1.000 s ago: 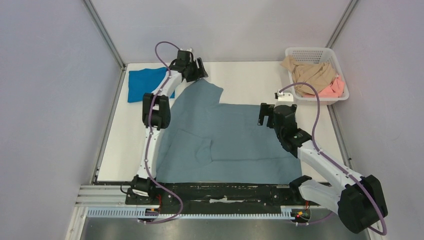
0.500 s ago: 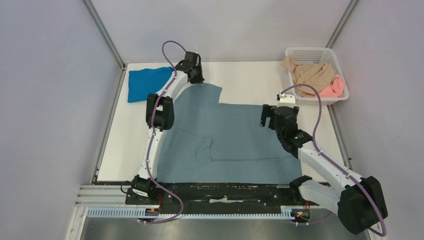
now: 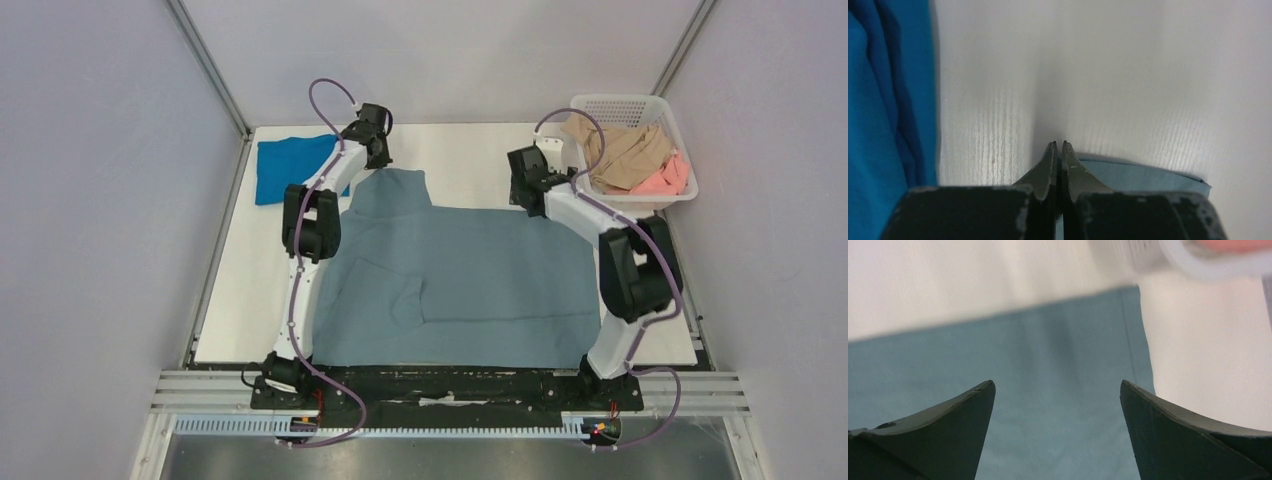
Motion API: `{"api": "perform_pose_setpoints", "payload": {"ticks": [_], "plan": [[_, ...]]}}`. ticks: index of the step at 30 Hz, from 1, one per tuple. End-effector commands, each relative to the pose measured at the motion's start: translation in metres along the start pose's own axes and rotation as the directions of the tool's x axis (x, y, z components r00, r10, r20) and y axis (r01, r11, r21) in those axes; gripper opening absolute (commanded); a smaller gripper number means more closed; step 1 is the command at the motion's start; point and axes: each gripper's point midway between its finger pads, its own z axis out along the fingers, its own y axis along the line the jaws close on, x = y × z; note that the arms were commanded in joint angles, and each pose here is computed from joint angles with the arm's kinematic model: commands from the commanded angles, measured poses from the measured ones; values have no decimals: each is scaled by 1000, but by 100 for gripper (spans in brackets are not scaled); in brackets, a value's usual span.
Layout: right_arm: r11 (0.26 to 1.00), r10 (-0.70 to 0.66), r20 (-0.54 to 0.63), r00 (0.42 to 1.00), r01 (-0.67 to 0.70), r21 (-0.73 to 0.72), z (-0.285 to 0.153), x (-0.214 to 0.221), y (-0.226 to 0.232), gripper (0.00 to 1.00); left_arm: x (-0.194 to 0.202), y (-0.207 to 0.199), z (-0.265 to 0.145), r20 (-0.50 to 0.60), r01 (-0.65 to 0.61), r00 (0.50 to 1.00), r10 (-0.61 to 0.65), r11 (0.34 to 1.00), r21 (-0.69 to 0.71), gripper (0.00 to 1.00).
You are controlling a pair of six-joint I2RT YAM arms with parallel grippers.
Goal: Fold and stack the t-shirts
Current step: Grab the side of the flattened tshirt furthest away from the robot with both arms
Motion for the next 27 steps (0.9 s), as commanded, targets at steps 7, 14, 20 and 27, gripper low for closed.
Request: {"api": "perform_pose_setpoints", "payload": {"ticks": [7, 14, 20, 27], "plan": [[915, 34, -79, 996, 0, 403, 87, -13, -45, 98, -36, 2, -31, 98, -24, 995, 22, 1000, 13, 2], [900, 72, -139, 988, -5, 435, 96, 21, -62, 98, -35, 3, -28, 94, -18, 995, 16, 1000, 21, 2], [911, 109, -153, 982, -37, 412, 78, 49, -73, 77, -33, 6, -27, 80, 12, 997, -15, 999, 38, 2], [934, 162, -156, 974, -101, 342, 76, 67, -64, 55, -33, 4, -30, 76, 17, 997, -21, 998, 56, 2]]}}
